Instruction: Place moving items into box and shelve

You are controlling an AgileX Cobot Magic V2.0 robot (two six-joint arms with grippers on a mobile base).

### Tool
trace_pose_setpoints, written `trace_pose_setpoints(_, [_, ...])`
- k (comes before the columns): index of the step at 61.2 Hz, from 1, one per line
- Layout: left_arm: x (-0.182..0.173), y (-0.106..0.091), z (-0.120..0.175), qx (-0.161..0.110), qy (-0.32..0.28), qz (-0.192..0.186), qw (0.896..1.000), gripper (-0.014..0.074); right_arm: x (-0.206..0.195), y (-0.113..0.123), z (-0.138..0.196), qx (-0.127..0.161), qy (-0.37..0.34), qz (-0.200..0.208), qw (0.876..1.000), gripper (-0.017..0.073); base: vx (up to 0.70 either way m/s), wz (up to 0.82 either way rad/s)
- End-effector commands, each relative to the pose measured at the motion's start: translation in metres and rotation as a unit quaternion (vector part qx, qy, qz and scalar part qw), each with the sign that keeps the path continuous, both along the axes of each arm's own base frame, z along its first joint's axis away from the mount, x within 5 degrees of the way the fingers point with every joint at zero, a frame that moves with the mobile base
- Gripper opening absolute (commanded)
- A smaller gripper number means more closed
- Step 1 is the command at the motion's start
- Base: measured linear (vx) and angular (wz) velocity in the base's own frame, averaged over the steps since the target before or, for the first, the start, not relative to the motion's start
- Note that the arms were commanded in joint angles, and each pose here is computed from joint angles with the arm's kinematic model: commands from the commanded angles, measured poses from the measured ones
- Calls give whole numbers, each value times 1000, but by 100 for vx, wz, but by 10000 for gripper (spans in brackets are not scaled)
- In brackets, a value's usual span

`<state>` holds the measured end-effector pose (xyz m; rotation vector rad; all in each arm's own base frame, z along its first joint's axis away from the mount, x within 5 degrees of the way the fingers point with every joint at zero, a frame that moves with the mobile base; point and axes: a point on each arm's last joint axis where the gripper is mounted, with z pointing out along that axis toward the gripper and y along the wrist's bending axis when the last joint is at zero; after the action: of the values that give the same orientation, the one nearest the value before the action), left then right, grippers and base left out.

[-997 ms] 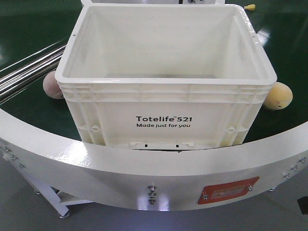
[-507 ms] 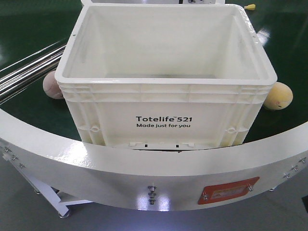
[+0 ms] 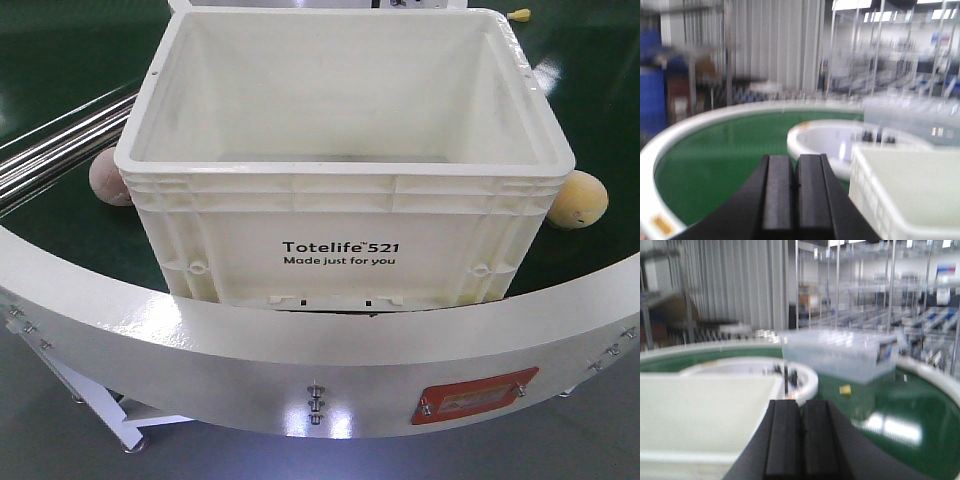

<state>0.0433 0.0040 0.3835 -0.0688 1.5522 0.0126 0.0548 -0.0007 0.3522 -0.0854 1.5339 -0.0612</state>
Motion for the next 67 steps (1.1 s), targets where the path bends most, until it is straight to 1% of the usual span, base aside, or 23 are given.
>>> trace_pose_setpoints(1, [14, 0, 3, -5, 50, 0, 999, -22, 14, 1, 7, -3, 32, -2, 999, -15, 0, 0])
trace_pose_setpoints(5, [24, 1, -7, -6, 103, 2, 995, -22, 25, 1, -3, 5, 86, -4, 996, -15, 0, 0])
trace_pose_setpoints(9, [31, 1, -18, -8, 155, 5, 988, -22, 34, 1, -14, 3, 148, -10, 989, -15, 0, 0])
trace_pose_setpoints(14, [37, 2, -29, -10, 210, 7, 978, -22, 41, 0, -24, -2, 202, -15, 979, -15, 0, 0])
trace_pose_setpoints(17, [40, 2, -31, -11, 223, 8, 975, -22, 46, 0, -28, -8, 225, -17, 974, -15, 0, 0])
trace_pose_setpoints(23, [43, 2, -34, -11, 238, 9, 971, -17, 54, 0, -34, -7, 253, -19, 967, -8, 0, 0])
trace_pose_setpoints(28, [45, 2, -36, -12, 250, 9, 968, 25, 60, 1, -37, -6, 269, -20, 963, 28, 0, 0])
trace_pose_setpoints(32, [47, 2, -37, -11, 256, 9, 967, 95, 66, 1, -41, 1, 283, -22, 959, 100, 0, 0])
trace_pose_setpoints(37, [47, 2, -37, -11, 257, 9, 966, 228, 72, 1, -46, 5, 301, -24, 953, 221, 0, 0])
trace_pose_setpoints(40, [48, 2, -37, -7, 256, 8, 967, 320, 77, 2, -49, 8, 313, -25, 949, 319, 0, 0])
trace_pose_setpoints(46, [48, 2, -37, 3, 255, 6, 967, 468, 85, 2, -54, 9, 336, -27, 942, 501, 0, 0])
trace_pose_setpoints(49, [48, 2, -37, 6, 256, 5, 967, 519, 89, 2, -58, 8, 349, -29, 937, 580, 0, 0])
trace_pose_setpoints(52, [48, 2, -37, 13, 257, 3, 966, 556, 91, 2, -61, 9, 359, -30, 933, 633, 0, 0])
trace_pose_setpoints(56, [47, 2, -37, 23, 259, 0, 966, 587, 95, 1, -65, 8, 374, -40, 927, 674, 0, 0])
trace_pose_setpoints(59, [47, 0, -37, 18, 260, -8, 965, 592, 99, -1, -67, 7, 385, -55, 921, 678, 0, 0])
trace_pose_setpoints(61, [47, -2, -38, 17, 261, -18, 965, 592, 102, -4, -67, 8, 393, -68, 917, 676, 0, 0])
trace_pose_setpoints(67, [47, -10, -38, 30, 260, -66, 963, 592, 114, -14, -63, 15, 408, -104, 907, 672, 0, 0])
